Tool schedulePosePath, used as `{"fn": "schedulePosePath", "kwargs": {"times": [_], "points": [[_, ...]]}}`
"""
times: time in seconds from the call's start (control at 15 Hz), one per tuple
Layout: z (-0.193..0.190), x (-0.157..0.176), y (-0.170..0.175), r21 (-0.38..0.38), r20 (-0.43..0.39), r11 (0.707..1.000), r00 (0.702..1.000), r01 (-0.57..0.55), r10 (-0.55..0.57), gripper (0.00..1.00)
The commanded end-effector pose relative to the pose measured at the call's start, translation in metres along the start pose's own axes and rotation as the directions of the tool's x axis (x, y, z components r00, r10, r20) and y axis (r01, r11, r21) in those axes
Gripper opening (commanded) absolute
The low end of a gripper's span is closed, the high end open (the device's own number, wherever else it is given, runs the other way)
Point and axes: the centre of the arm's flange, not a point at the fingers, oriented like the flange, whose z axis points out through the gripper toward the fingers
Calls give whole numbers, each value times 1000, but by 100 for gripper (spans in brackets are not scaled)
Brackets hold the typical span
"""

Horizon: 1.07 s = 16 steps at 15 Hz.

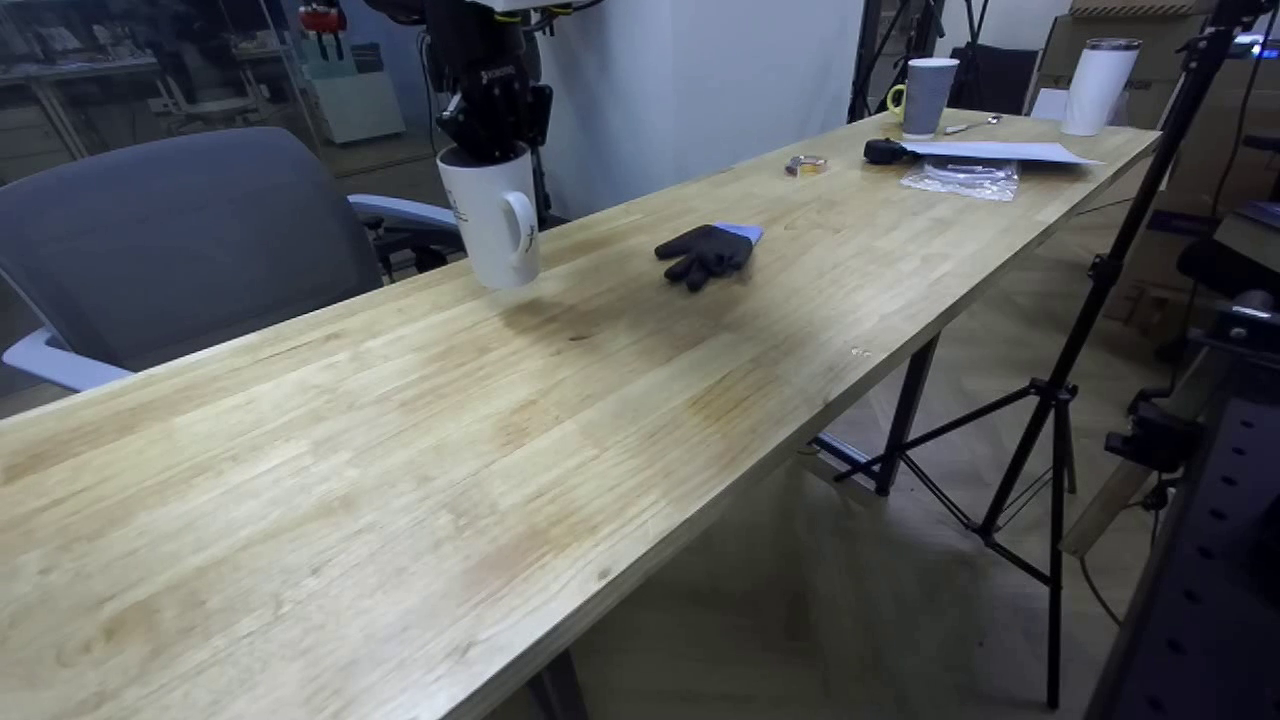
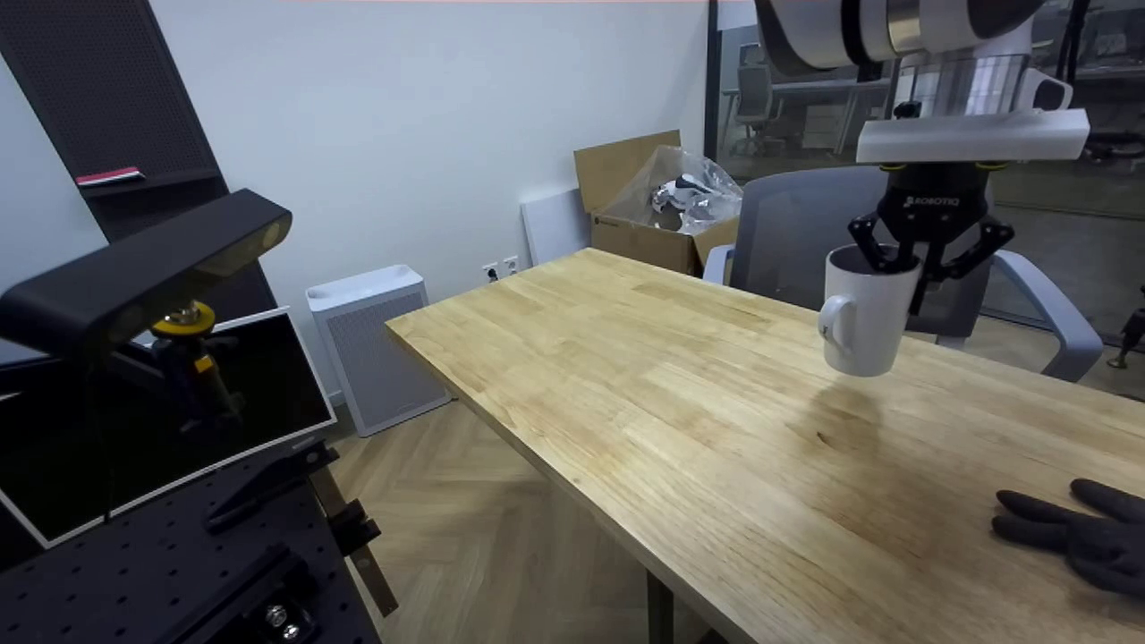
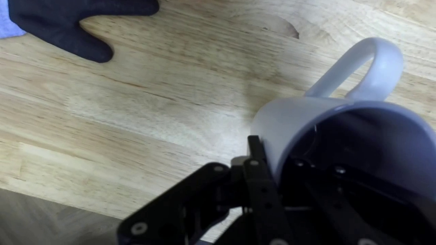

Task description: Move the cup slightly backward

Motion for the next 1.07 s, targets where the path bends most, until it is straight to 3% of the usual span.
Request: {"fn": "schedulePosePath", "kwargs": {"times": [0.0,1.0], "points": [[-19,-3,-13,3,6,1000,1000,-4,4,2],[-21,-76,-54,32,75,999,997,33,-35,2]]}}
